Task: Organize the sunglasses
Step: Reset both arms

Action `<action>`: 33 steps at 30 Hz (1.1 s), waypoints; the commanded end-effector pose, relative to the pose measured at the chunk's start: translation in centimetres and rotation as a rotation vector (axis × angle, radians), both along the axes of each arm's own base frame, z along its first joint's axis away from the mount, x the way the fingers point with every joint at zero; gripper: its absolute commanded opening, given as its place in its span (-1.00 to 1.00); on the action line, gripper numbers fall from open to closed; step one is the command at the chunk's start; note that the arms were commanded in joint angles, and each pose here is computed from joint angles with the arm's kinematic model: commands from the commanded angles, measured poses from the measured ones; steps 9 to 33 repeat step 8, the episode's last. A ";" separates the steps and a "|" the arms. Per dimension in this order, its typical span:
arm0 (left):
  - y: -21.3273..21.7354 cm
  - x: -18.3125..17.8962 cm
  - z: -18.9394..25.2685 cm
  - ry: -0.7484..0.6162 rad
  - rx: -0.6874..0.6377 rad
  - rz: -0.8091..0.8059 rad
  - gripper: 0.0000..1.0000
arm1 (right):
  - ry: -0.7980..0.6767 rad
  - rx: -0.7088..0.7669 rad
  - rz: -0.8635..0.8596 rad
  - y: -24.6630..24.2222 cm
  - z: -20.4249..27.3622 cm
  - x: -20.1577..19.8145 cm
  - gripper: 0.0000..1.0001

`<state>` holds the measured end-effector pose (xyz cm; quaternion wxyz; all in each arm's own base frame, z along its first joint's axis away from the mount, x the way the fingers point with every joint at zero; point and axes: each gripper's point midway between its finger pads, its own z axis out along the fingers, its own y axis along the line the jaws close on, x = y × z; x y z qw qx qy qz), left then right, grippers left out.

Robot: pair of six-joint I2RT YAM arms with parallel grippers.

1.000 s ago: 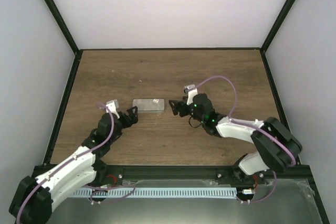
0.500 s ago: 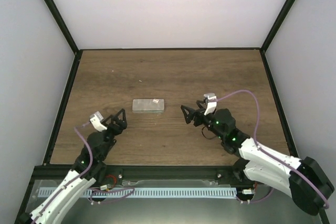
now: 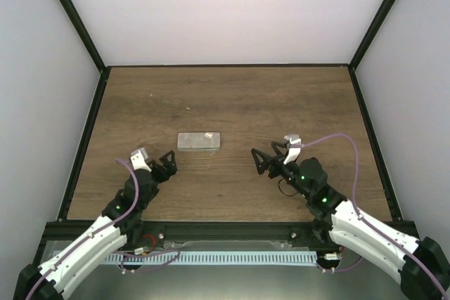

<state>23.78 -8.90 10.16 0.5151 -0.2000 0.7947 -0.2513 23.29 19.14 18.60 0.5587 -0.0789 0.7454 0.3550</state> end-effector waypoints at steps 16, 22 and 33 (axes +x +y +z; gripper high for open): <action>-0.1 0.7 3.9 -0.128 -0.083 0.023 0.98 | 0.022 0.001 -0.058 -1.4 -0.7 -0.3 0.99; -0.1 0.7 3.9 -0.128 -0.083 0.023 0.98 | 0.022 0.001 -0.058 -1.4 -0.7 -0.3 0.99; -0.1 0.7 3.9 -0.128 -0.083 0.023 0.98 | 0.022 0.001 -0.058 -1.4 -0.7 -0.3 0.99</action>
